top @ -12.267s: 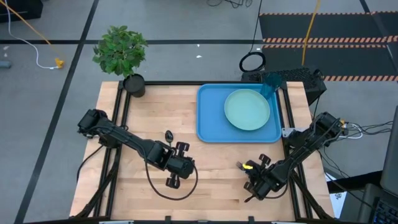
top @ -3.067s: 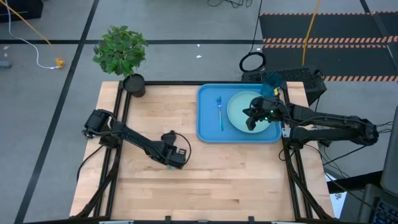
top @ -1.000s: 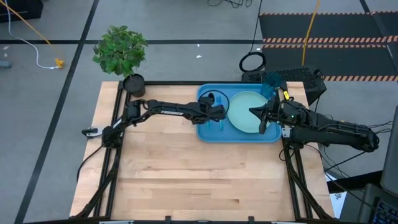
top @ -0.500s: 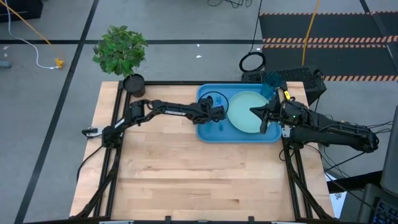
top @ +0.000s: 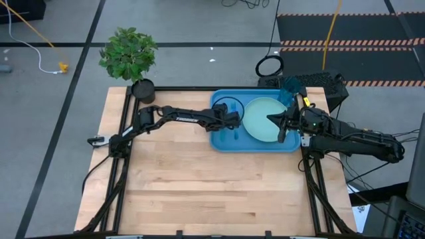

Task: Pick and place plate/cup/fork/spoon on tray
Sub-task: Return to Home Position

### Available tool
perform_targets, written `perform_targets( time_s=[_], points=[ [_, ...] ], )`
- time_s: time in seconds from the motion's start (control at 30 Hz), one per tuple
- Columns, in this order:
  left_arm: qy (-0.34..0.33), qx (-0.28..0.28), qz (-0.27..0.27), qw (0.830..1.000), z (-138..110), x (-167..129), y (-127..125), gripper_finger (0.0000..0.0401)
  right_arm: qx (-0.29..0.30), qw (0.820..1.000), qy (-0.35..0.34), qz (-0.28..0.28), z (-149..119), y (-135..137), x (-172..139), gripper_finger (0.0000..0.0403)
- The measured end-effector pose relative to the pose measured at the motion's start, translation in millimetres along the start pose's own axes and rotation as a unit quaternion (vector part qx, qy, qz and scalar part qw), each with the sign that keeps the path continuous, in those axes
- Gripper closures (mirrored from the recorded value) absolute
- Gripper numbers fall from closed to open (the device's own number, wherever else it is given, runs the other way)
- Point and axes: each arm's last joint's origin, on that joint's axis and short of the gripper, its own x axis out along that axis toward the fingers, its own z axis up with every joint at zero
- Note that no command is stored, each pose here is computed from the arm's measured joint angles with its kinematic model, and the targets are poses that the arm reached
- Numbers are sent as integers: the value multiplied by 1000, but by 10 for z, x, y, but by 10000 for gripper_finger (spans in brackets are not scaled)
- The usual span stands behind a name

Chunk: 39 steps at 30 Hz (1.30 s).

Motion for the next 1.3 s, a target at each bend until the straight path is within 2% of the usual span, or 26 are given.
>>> perform_targets(
  time_s=[0.1,0.23,0.33,0.4,0.47,0.63,0.7,0.8,0.9,0.97,1.03,1.17,1.3],
  points=[
    [-1,21,-11,1000,80,-123,-12,320,0,1000,1,1,-2,0,0,403],
    [-20,63,-48,997,279,-477,-49,323,-3,1000,8,14,-13,7,-1,403],
    [-41,134,-80,987,379,-796,-80,327,-13,999,15,45,-23,25,-2,403],
    [-60,191,-104,974,388,-1054,-110,331,-20,997,19,76,-30,43,-4,403],
    [-88,252,-118,956,307,-1337,-144,336,-25,994,20,103,-30,58,-8,403],
    [-125,426,-117,888,-188,-1747,-204,355,-11,993,20,120,-29,69,-11,403],
    [-134,474,-127,861,-351,-1876,-222,363,-8,991,8,131,-55,76,9,403],
    [-141,550,-138,812,-596,-2030,-227,379,-4,987,-9,162,-198,94,81,403],
    [-140,586,-146,785,-764,-2121,-216,396,5,983,-30,181,-386,110,164,403],
    [-139,595,-146,778,-780,-2179,-190,395,6,981,-46,187,-485,117,199,403],
    [-141,594,-138,780,-744,-2174,-162,391,-1,980,-53,193,-578,127,222,403],
    [-140,591,-130,784,-703,-1983,-53,390,-16,971,-60,232,-711,172,233,403],
    [-151,570,-171,789,-599,-1831,112,397,-27,966,-58,252,-810,219,231,403]
  ],
)
